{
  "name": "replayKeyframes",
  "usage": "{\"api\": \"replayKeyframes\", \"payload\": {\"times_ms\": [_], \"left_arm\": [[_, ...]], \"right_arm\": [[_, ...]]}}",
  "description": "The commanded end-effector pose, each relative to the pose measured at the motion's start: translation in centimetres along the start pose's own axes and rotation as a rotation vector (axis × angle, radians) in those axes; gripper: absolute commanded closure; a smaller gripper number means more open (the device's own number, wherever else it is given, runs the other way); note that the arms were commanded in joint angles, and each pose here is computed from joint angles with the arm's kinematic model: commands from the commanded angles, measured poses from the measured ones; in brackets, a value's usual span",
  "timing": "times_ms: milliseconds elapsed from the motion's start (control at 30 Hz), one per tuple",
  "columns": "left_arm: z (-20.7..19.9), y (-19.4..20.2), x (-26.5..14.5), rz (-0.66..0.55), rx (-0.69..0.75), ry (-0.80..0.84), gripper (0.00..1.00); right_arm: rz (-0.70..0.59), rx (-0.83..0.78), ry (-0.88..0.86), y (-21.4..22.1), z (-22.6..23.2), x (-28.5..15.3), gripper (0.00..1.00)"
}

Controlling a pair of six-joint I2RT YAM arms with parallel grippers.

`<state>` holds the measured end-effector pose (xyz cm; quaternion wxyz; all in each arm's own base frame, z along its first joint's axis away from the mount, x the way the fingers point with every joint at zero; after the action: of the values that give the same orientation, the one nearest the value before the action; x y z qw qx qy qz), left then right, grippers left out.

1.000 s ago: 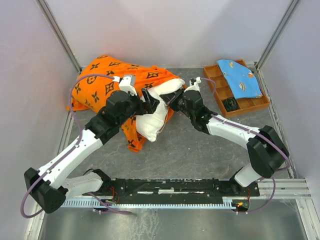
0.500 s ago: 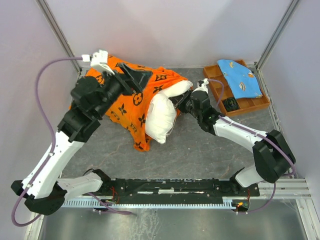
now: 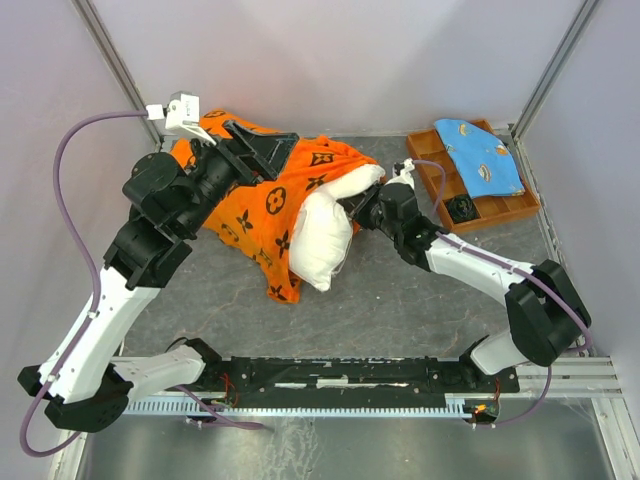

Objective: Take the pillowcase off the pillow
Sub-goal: Remove the pillow from the pillowcase.

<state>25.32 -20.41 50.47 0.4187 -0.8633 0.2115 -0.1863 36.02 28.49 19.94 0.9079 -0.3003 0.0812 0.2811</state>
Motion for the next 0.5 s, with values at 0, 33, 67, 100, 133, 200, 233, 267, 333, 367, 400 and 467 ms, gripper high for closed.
{"api": "replayKeyframes", "payload": {"times_ms": [0,33,67,100,133,200,233,267,333,367,400,467], "left_arm": [[-0.3,-1.5,-0.4,-0.055,0.041,0.003,0.09],[-0.2,-1.6,-0.4,-0.06,0.043,-0.002,0.09],[-0.2,-1.8,-0.4,-0.069,0.042,-0.003,0.09],[-0.3,-1.9,-0.4,-0.074,0.043,-0.002,0.09],[-0.4,-2.0,-0.4,-0.078,0.043,0.002,0.09],[-0.5,-2.0,-0.5,-0.074,0.057,0.007,0.07],[-0.5,-2.0,-0.7,-0.072,0.065,0.01,0.04],[-0.5,-1.9,-0.8,-0.071,0.07,0.012,0.02],[-0.2,-1.7,-1.0,-0.069,0.069,0.007,0.0],[-0.2,-1.6,-1.0,-0.069,0.066,0.009,0.0],[-0.4,-1.6,-1.0,-0.07,0.065,0.016,0.0],[-0.4,-1.9,-0.9,-0.074,0.069,0.013,0.0]], "right_arm": [[-0.052,-0.076,-0.008,-1.8,1.8,-0.3,0.98],[-0.049,-0.096,-0.001,-1.9,1.9,-0.5,0.98],[-0.046,-0.114,0.007,-2.0,1.9,-0.6,0.98],[-0.041,-0.132,0.017,-2.1,1.8,-0.9,0.98],[-0.036,-0.148,0.029,-2.1,1.6,-1.2,0.99],[-0.041,-0.181,0.051,-2.5,1.3,-2.0,0.99],[-0.047,-0.202,0.059,-2.9,1.2,-2.4,0.99],[-0.055,-0.221,0.065,-3.4,1.2,-3.0,0.99],[-0.069,-0.251,0.081,-4.4,1.1,-4.0,0.99],[-0.074,-0.264,0.087,-4.8,0.9,-4.5,0.99],[-0.08,-0.268,0.09,-5.4,0.9,-4.9,0.99],[-0.077,-0.279,0.092,-6.0,0.8,-5.5,0.99]]}}
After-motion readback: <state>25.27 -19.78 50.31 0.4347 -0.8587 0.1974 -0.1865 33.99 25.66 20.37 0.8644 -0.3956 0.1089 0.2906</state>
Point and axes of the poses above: each gripper's point midway between its finger pads, its own x axis out along the fingers, its own z axis along the line the jaws close on, y = z × x, the point moved 1 cm from there along -x, back along the fingers, and after that the axes turned 1 degree about -x, right-handed, at the moved point
